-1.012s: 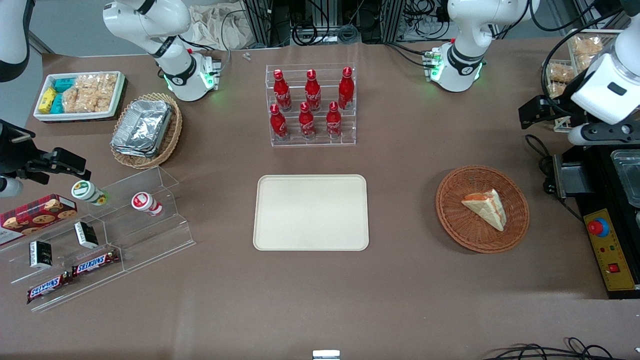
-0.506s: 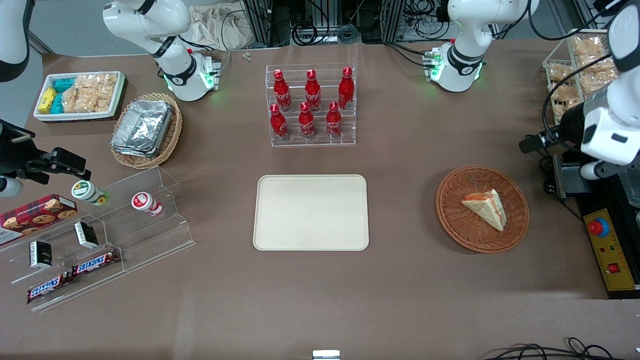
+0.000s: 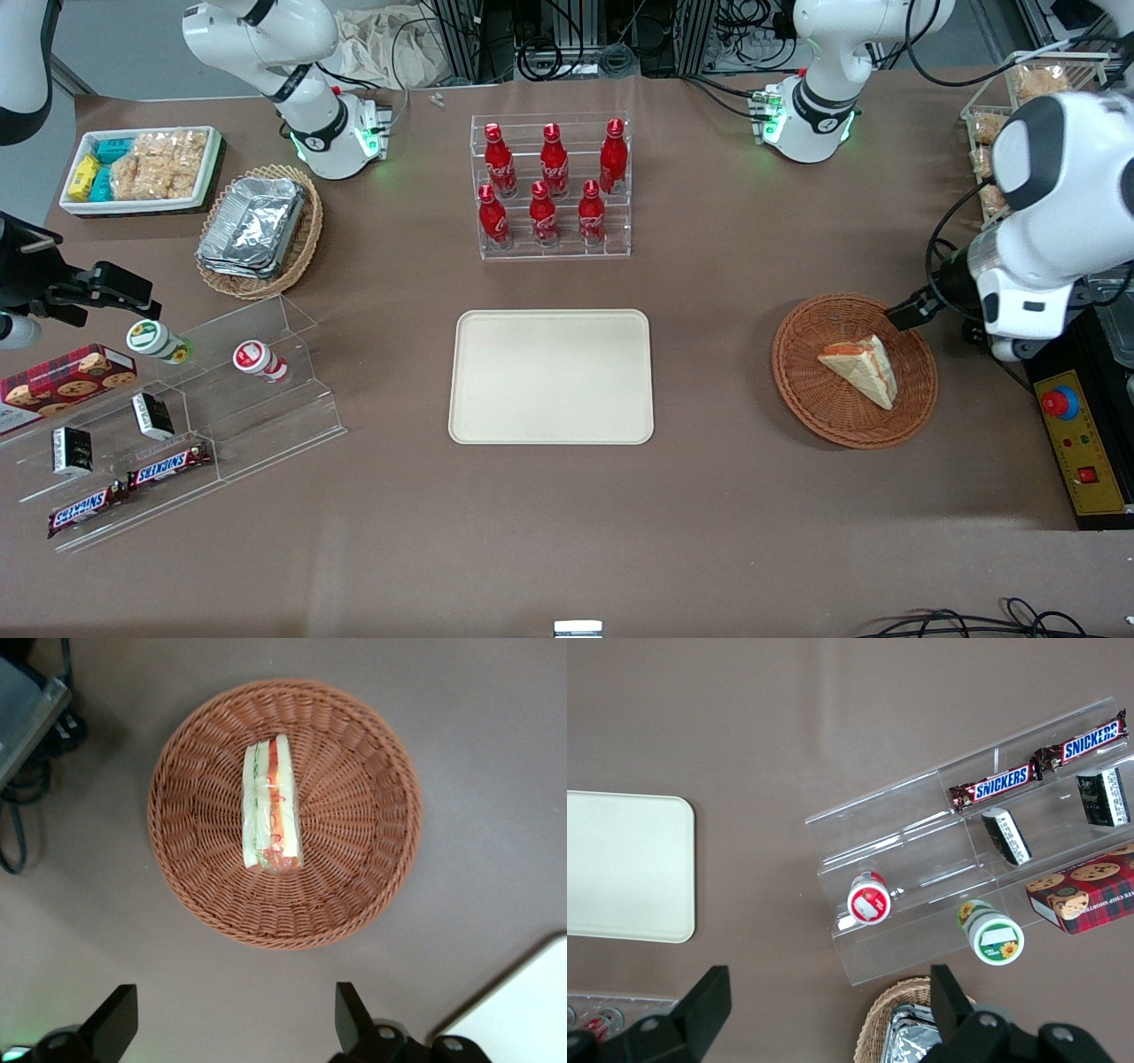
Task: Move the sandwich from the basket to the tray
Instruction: 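Lower the open left gripper over the wrapped sandwich and close it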
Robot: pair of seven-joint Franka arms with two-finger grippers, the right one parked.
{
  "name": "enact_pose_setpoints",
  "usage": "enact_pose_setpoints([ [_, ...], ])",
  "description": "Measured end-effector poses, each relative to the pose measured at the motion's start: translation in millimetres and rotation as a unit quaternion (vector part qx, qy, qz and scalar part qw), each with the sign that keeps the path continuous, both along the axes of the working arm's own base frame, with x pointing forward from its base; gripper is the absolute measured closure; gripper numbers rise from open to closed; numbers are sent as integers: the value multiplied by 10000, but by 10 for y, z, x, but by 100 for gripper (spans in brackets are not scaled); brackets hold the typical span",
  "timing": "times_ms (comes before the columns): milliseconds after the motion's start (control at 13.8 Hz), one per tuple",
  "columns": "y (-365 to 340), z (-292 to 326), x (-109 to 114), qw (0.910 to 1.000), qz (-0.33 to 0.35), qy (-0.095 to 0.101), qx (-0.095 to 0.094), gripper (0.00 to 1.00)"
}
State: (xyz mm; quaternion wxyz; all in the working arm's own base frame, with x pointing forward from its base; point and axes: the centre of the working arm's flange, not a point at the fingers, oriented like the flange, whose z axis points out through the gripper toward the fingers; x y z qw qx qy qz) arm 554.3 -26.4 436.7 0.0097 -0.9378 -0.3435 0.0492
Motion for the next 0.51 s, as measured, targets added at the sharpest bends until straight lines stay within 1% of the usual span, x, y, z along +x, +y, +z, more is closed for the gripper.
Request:
enact_pose_setpoints([
  [217,9,-535,-131,9996,216,-162,9,0],
  [361,19,-888,-205,9984,512,-225,18,0],
  [506,22,-1159,-163,9957,868,-320,26,0],
])
